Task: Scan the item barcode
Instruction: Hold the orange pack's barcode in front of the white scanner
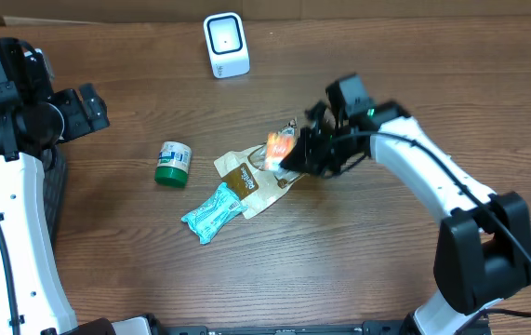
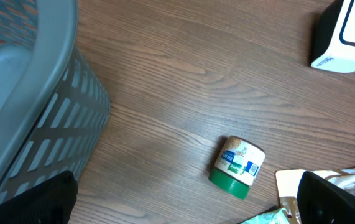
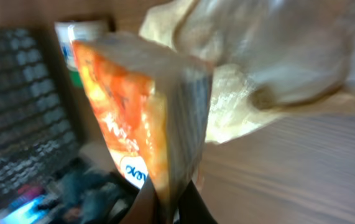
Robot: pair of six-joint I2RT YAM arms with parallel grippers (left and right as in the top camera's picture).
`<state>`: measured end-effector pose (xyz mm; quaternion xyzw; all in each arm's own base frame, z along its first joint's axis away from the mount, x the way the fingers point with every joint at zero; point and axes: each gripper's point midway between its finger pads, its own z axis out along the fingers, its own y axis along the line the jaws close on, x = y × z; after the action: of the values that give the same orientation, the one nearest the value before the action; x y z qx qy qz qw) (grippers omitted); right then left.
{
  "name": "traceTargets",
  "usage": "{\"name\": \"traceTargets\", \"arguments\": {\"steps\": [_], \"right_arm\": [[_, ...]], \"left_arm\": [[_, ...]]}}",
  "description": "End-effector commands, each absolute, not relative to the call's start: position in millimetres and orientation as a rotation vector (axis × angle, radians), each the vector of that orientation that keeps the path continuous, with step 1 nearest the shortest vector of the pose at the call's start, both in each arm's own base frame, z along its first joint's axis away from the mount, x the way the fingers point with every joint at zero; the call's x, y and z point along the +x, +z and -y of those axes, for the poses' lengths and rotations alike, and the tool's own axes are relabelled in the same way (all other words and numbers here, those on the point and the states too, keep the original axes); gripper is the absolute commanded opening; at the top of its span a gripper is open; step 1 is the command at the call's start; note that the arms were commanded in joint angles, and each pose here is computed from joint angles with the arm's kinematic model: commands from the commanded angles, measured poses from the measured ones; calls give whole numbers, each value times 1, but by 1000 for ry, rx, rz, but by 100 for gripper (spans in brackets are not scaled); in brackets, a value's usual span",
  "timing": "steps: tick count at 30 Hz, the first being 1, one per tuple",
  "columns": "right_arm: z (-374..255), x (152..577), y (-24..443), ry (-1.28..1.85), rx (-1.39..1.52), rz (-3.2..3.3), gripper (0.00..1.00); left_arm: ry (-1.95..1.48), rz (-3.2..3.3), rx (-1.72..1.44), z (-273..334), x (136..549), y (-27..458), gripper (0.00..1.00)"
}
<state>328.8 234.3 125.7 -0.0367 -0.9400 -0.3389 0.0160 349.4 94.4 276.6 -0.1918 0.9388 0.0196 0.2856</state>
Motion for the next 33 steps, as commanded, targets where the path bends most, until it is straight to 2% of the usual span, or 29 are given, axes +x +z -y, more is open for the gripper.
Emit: {"name": "traceTargets", "arguments": {"steps": [1, 6, 9, 14, 20, 26, 30, 33], "right_arm": [[-196, 386, 172, -723, -11, 3347, 4], [-162, 434, 247, -391, -46, 3706, 4], [-162, 456, 286, -238, 55, 3894, 4], [-189, 482, 309, 1, 249, 4091, 4], [-231, 524, 277, 581, 713, 4093, 4], [-275, 567, 214, 1164, 1484, 3745, 4], [-288, 582, 180, 1320, 1734, 3560, 4], [-300, 585, 156, 1283, 1938, 3432, 4]], "left_arm": [[62, -2494, -504, -95, 347, 282, 100], [62, -2494, -505, -95, 347, 282, 100], [62, -2494, -504, -95, 347, 282, 99], [62, -2494, -504, -95, 347, 282, 100], [62, -2494, -504, -95, 347, 282, 100], [62, -2494, -504, -95, 347, 282, 100], [62, -2494, -504, -95, 347, 282, 100], [62, -2494, -504, -95, 347, 282, 100]]}}
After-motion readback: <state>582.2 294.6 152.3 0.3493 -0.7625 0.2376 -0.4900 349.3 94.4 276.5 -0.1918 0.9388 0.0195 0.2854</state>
